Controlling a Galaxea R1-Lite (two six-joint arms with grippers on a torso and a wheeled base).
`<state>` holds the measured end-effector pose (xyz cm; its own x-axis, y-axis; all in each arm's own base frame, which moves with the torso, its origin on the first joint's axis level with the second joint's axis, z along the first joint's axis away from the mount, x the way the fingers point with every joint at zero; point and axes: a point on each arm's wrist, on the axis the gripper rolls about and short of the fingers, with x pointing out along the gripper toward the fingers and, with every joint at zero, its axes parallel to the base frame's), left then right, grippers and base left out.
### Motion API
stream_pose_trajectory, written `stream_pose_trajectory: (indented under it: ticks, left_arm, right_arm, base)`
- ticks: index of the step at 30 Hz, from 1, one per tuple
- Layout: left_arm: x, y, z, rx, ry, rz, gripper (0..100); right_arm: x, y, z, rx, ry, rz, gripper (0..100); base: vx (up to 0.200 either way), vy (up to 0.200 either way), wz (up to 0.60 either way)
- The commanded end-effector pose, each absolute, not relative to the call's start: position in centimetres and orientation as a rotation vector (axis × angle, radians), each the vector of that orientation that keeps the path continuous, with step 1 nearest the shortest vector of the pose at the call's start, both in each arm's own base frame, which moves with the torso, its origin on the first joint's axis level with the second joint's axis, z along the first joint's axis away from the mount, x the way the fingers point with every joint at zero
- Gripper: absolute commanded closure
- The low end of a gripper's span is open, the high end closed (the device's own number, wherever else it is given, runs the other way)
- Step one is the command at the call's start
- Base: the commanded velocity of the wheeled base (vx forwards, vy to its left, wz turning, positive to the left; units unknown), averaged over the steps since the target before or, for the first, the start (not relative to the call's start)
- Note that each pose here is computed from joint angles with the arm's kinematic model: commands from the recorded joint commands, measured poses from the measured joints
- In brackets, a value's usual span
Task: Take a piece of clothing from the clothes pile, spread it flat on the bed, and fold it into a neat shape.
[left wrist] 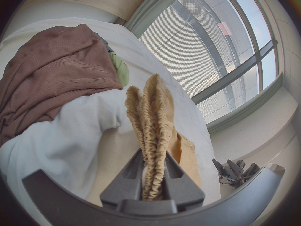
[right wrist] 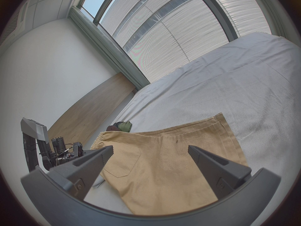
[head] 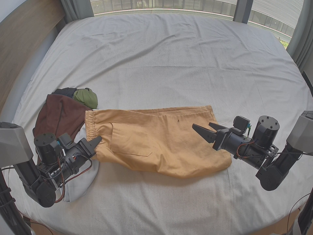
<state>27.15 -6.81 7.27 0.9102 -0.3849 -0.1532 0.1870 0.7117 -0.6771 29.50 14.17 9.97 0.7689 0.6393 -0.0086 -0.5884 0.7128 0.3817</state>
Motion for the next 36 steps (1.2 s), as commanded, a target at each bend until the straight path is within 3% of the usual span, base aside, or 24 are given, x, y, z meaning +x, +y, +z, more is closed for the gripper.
stream_pose_trajectory:
  ticks: [1,14,36]
  left_arm:
    - [27.3,-8.2,8.2,-0.708,0.262,-0.379,100]
    - [27.3,-13.6,9.3,-0.690,0.239,-0.548,100]
    - [29.2,-20.6,9.2,-0.698,0.199,-0.729,100]
  right_arm:
    - [29.6,13.8,10.4,0.375,0.127,0.675,0]
    - [29.8,10.6,13.3,0.378,0.026,0.613,0]
    - [29.6,8.7,15.4,0.374,-0.046,0.591,0]
  base:
    - [0.000,0.000,0.00]
    - [0.000,0.000,0.00]
    - [0.000,0.000,0.00]
